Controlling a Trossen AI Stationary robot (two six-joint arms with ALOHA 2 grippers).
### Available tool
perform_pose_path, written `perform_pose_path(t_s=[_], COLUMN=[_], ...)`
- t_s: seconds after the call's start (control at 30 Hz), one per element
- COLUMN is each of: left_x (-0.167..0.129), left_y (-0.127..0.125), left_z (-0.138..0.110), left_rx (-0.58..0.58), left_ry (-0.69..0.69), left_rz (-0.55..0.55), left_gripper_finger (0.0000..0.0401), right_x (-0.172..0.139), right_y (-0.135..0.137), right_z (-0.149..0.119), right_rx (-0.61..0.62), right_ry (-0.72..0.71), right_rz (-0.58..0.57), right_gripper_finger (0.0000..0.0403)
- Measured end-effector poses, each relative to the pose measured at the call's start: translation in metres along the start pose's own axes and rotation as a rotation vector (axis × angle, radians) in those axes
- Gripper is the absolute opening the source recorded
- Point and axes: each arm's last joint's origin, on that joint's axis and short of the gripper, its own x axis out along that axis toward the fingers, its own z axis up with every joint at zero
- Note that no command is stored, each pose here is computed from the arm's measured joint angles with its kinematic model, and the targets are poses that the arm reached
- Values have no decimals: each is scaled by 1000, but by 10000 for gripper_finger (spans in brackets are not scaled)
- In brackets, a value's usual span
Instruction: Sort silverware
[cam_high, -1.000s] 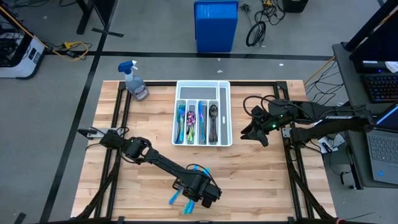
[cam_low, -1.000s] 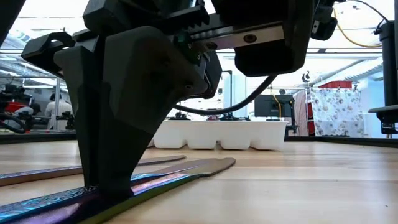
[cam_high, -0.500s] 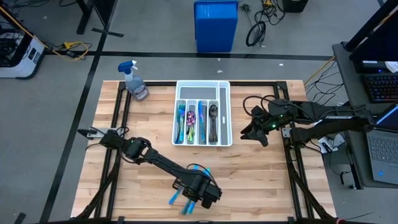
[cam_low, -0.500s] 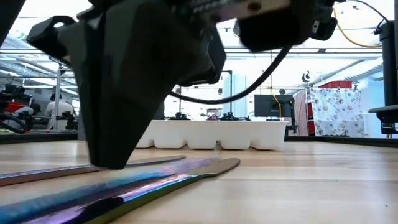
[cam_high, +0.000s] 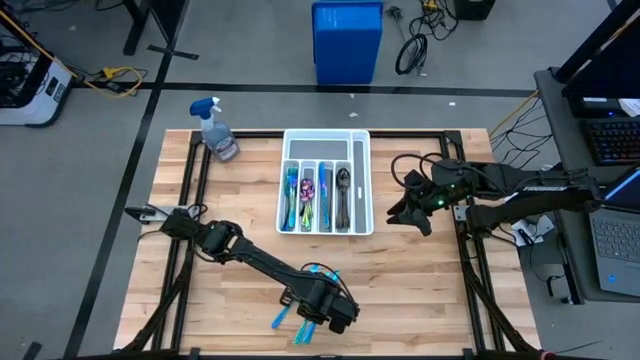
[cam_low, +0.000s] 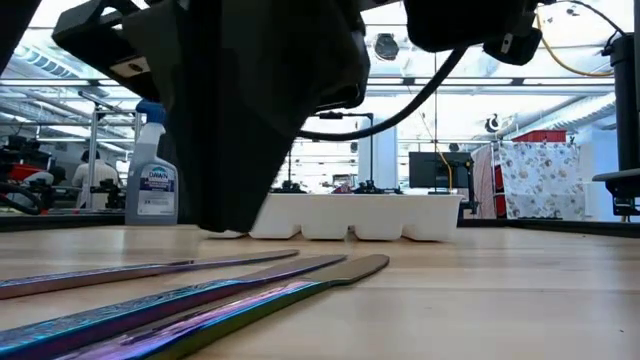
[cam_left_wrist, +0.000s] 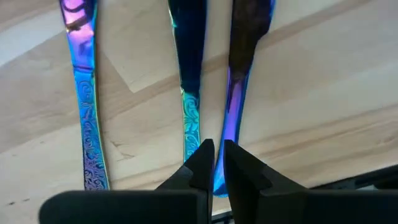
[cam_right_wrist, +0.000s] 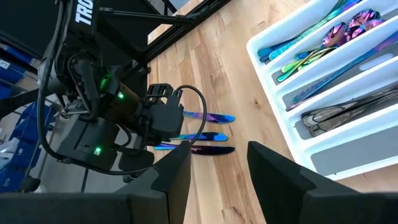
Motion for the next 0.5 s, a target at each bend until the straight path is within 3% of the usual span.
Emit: perform_pose_path(t_s=[0.1,0.23,0.37,0.5], left_x=[0,3,11,23], left_y=[-1,-3,3,8], left_z=[-1,0,2,5], left_rx=[4,27,-13,-7], left_ry=[-7,-8,-10,-6], left_rz=[-8,-33,16,43], left_gripper_finger=[67,154,238,270], right_x=[0,0,0,0], right_y=[0,0,0,0], right_z=[0,0,0,0], right_rx=[0,-4,-4,-8], right_ry=[0,0,0,0], right_rz=[0,0,0,0], right_gripper_finger=[141,141,141,141])
